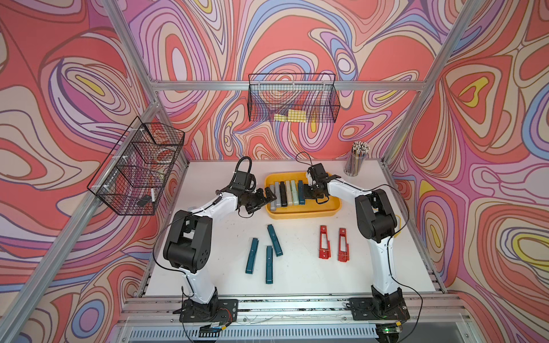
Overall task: Put the pruning pliers into the storage box
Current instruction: Place the pruning pliers in the storage box.
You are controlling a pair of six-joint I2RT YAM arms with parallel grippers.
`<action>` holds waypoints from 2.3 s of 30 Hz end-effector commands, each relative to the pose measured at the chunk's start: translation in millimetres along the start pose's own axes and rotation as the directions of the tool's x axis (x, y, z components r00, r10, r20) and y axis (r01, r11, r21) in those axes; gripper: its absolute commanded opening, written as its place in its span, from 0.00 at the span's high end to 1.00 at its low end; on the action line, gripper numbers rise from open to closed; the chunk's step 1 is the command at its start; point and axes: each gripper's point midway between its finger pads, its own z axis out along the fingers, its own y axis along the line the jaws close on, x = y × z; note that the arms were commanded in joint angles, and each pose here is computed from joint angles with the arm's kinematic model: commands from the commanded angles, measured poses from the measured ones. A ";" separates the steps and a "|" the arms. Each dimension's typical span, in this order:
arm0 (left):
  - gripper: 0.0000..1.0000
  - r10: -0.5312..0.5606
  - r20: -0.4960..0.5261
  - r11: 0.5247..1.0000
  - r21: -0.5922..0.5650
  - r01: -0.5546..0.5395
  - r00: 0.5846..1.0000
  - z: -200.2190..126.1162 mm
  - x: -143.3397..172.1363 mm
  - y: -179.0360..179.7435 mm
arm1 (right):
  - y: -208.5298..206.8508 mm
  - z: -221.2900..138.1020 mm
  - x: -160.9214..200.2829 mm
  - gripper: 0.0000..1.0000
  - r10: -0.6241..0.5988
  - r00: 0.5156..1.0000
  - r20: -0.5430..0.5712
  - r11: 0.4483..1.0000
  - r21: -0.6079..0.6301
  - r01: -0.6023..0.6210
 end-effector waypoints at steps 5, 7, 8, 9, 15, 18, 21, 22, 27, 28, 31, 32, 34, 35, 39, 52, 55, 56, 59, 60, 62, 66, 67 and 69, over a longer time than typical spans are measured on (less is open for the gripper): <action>0.01 0.005 0.002 1.000 -0.005 -0.005 1.000 -1.3 0.3 -1.5 | 9.1 5.1 -1.3 1.00 -0.008 1.000 0.000 1.000 -0.023 0.008; 0.01 0.003 0.001 1.000 -0.004 -0.003 1.000 -0.9 0.1 -1.4 | 10.0 5.1 -1.5 1.00 -0.009 1.000 0.000 1.000 -0.025 0.009; 0.01 0.000 0.000 1.000 -0.005 0.000 1.000 -0.5 0.1 -1.0 | 10.7 4.9 -1.2 1.00 -0.010 1.000 -0.001 1.000 -0.027 0.010; 0.01 0.001 -0.001 1.000 -0.005 -0.001 1.000 -0.3 0.4 -1.1 | 12.0 4.4 -1.8 1.00 -0.011 1.000 0.001 0.999 -0.030 0.011; 0.01 0.011 0.010 1.000 -0.011 -0.011 1.000 -2.7 -1.9 -1.7 | 18.2 5.5 -0.8 1.00 -0.016 1.000 0.000 0.999 -0.043 0.016; 0.01 0.020 0.012 1.000 -0.023 -0.019 1.000 -3.7 -2.7 -0.7 | 21.6 5.2 -1.7 1.00 -0.019 1.000 0.004 0.999 -0.049 0.019; 0.01 0.025 0.015 0.999 -0.028 -0.025 1.000 -4.6 -4.0 -0.9 | 23.6 5.2 -0.7 1.00 -0.022 1.000 0.002 0.998 -0.051 0.022; 0.01 0.026 0.015 0.999 -0.031 -0.026 1.000 -4.7 -3.9 -0.4 | 23.7 5.2 -0.7 1.00 -0.021 1.000 0.003 0.998 -0.051 0.021; 0.01 0.032 0.022 0.999 -0.045 -0.031 0.999 -6.2 -5.2 1.1 | 31.0 8.4 -2.1 1.00 -0.014 1.000 0.003 0.997 -0.074 0.015; 0.01 0.033 0.020 0.998 -0.046 -0.032 0.999 -6.3 -4.9 1.3 | 33.1 8.7 -2.5 1.00 -0.018 1.000 0.005 0.997 -0.074 0.018; 0.01 0.039 0.024 0.998 -0.052 -0.037 0.999 -7.5 -5.9 1.7 | 35.0 10.1 -1.8 1.00 -0.025 1.000 0.004 0.997 -0.069 0.025; 0.01 0.044 0.025 0.997 -0.060 -0.042 0.999 -7.6 -6.1 2.4 | 33.9 10.3 -0.9 1.00 -0.024 1.000 0.001 0.998 -0.063 0.024; 0.01 0.054 0.026 0.996 -0.075 -0.052 0.998 -7.1 -8.2 3.8 | 31.3 9.3 0.2 1.00 -0.030 1.000 -0.003 0.998 -0.048 0.030; 0.01 0.060 0.026 0.995 -0.083 -0.057 0.998 -6.7 -9.3 4.7 | 28.4 7.6 0.2 1.00 -0.033 0.999 0.000 0.999 -0.031 0.033; 0.01 0.072 0.024 0.991 -0.116 -0.069 0.997 -3.0 -13.6 9.7 | 20.6 3.0 3.0 1.00 -0.043 0.999 0.000 0.999 0.010 0.043; 0.01 0.175 0.013 0.945 -0.283 -0.164 0.985 2.4 -37.0 30.3 | 13.6 -25.3 -8.6 1.00 -0.069 0.997 0.042 0.995 0.079 0.066; 0.14 0.180 -0.004 0.946 -0.274 -0.175 0.984 8.9 -41.7 27.7 | 12.0 -37.2 -11.7 1.00 -0.083 0.995 0.058 0.992 0.096 0.077; 0.20 0.177 -0.012 0.947 -0.272 -0.174 0.984 11.8 -42.8 27.2 | 12.5 -41.8 -13.3 1.00 -0.086 0.994 0.064 0.992 0.097 0.080; 0.37 0.166 -0.019 0.954 -0.251 -0.166 0.986 18.5 -45.5 24.3 | 13.3 -54.3 -14.2 1.00 -0.091 0.993 0.073 0.992 0.096 0.083; 0.44 0.163 -0.020 0.954 -0.252 -0.163 0.986 20.6 -45.9 25.0 | 14.1 -58.5 -13.9 1.00 -0.091 0.993 0.076 0.992 0.094 0.084; 0.52 0.155 -0.022 0.951 -0.267 -0.155 0.988 21.9 -47.6 27.3 | 16.0 -70.4 -14.7 1.00 -0.092 0.992 0.091 0.993 0.087 0.084; 0.55 0.157 -0.026 0.943 -0.293 -0.157 0.987 22.7 -48.5 31.6 | 19.8 -91.1 -13.8 1.00 -0.094 0.989 0.113 0.993 0.074 0.086; 0.56 0.160 -0.024 0.941 -0.299 -0.160 0.987 22.4 -49.2 32.3 | 20.9 -96.2 -14.2 0.99 -0.094 0.988 0.120 0.994 0.068 0.087; 0.58 0.163 -0.023 0.939 -0.303 -0.162 0.986 23.5 -50.5 33.7 | 23.1 -102.4 -11.8 0.97 -0.095 0.988 0.122 0.995 0.055 0.088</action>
